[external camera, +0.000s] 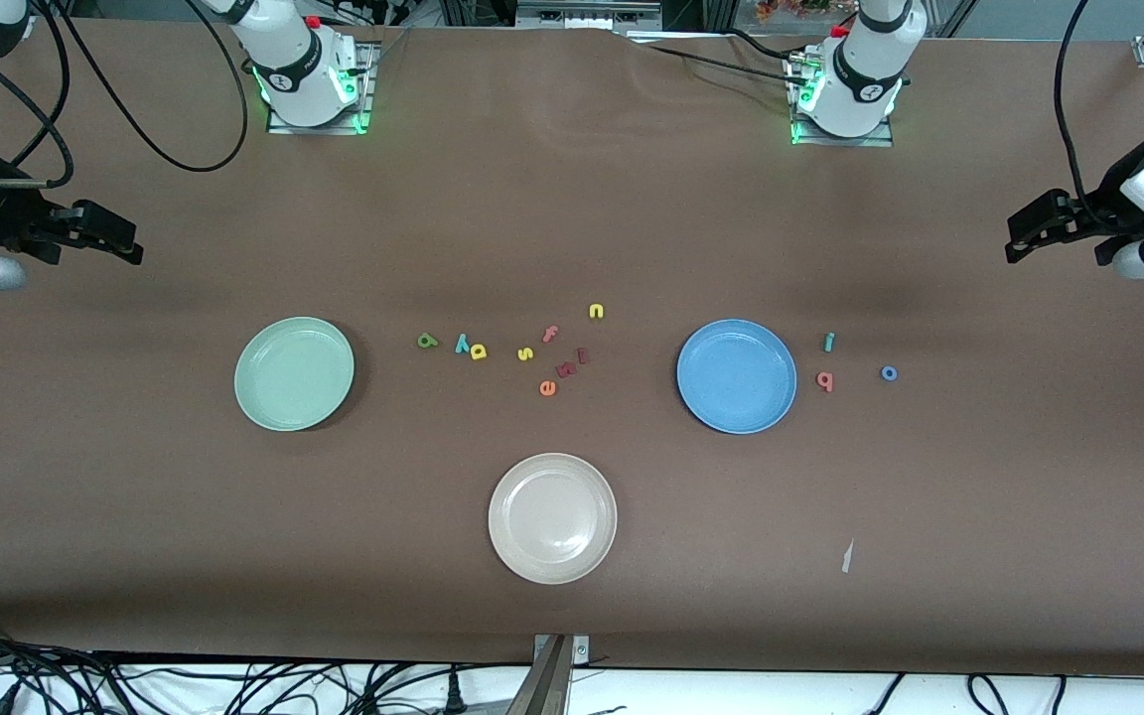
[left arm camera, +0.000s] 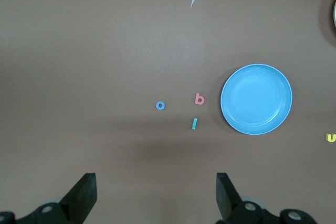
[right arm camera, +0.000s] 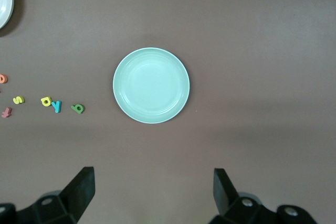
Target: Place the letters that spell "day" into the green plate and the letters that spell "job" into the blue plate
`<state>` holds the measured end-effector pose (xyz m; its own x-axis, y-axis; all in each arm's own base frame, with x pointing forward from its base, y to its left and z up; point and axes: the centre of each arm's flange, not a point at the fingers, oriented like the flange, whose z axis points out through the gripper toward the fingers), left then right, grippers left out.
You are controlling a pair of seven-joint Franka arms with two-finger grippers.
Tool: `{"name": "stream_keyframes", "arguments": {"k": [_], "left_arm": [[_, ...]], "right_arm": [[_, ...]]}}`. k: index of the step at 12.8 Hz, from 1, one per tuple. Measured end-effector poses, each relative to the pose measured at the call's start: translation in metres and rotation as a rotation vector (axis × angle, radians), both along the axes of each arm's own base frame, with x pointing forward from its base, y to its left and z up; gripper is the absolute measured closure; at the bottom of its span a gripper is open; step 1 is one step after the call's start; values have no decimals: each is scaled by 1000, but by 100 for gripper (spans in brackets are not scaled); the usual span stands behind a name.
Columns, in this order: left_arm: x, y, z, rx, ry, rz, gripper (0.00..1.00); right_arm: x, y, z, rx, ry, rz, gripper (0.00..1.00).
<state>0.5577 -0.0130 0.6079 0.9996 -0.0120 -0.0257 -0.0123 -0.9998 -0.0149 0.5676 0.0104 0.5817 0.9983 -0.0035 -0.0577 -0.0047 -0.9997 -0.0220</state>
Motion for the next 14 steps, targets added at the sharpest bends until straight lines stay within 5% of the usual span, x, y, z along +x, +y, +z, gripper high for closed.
{"name": "stream_keyframes", "arguments": {"k": [14], "left_arm": [[4, 0, -2, 1, 2, 0, 0]], "right_arm": [[0, 6, 0, 0, 1, 11, 0]]}}
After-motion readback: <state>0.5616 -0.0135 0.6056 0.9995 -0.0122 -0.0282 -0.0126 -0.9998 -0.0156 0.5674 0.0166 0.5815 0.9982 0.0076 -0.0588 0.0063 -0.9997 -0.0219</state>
